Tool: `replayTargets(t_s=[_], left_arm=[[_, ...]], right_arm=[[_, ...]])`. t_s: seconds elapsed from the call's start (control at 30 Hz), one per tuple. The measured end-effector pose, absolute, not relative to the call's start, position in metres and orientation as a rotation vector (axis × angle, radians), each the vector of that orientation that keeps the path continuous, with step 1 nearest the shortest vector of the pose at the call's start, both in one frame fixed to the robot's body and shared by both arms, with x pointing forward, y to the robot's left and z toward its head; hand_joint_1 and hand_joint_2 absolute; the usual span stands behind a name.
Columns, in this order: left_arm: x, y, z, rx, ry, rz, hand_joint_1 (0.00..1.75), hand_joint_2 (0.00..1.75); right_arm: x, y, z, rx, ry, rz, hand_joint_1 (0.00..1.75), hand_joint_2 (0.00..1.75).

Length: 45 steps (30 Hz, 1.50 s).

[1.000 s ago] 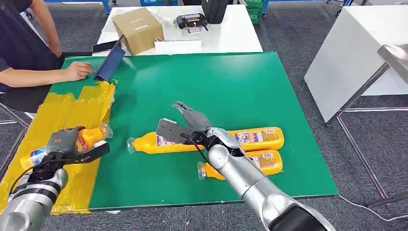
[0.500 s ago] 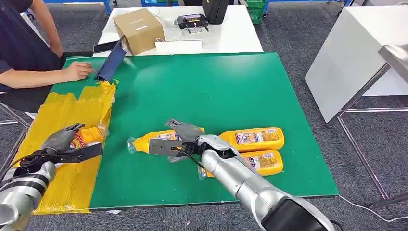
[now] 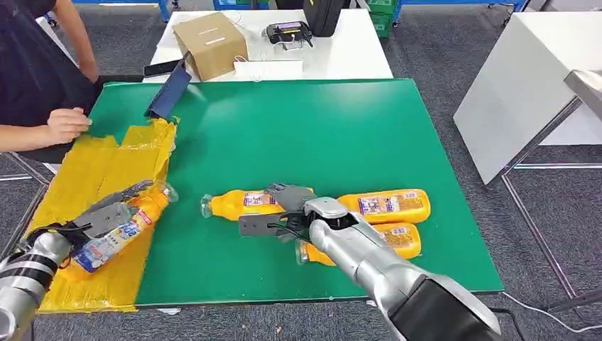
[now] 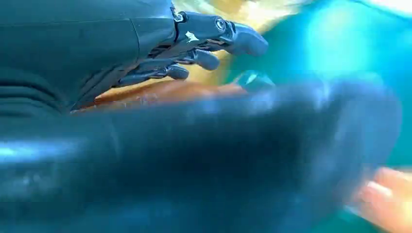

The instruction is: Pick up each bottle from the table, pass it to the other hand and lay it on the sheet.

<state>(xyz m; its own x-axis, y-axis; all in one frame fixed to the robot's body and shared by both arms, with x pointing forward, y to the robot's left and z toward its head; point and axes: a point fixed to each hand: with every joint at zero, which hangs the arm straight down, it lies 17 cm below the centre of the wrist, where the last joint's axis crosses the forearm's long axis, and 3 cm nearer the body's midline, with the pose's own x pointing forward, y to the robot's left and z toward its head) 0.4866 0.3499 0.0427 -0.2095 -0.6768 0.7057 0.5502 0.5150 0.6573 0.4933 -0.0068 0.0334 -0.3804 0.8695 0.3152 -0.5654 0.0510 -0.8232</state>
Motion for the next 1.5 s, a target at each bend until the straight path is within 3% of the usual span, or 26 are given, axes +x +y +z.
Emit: replayTargets(t_s=[0.13, 0.33, 0.37, 0.4, 0.73, 1.5], left_arm=[[0.464, 0.323, 0.059, -0.083, -1.475, -1.037, 0.00, 0.00], [0.420, 0.274, 0.069, -0.267, -1.565, -1.030, 0.00, 0.00], [0.414, 0.265, 0.073, -0.291, -1.581, -1.040, 0.00, 0.00], [0.410, 0.260, 0.075, -0.304, -1.590, -1.047, 0.00, 0.00], [0.403, 0.213, 0.116, -0.422, -1.731, -1.006, 0.00, 0.00], [0.408, 0.171, 0.157, -0.533, -1.845, -0.922, 0.00, 0.00]], right_arm=[[0.504, -0.013, 0.038, -0.481, -1.167, 1.631, 0.00, 1.75], [0.530, -0.029, 0.067, -0.942, -1.240, 1.719, 0.00, 1.75], [0.528, -0.030, 0.062, -0.951, -1.227, 1.743, 1.69, 1.75], [0.526, -0.031, 0.057, -0.951, -1.210, 1.762, 1.75, 1.75], [0.499, -0.034, 0.012, -0.828, -1.062, 1.944, 1.75, 1.75], [0.499, -0.047, 0.004, -0.796, -0.998, 1.882, 1.75, 1.75]])
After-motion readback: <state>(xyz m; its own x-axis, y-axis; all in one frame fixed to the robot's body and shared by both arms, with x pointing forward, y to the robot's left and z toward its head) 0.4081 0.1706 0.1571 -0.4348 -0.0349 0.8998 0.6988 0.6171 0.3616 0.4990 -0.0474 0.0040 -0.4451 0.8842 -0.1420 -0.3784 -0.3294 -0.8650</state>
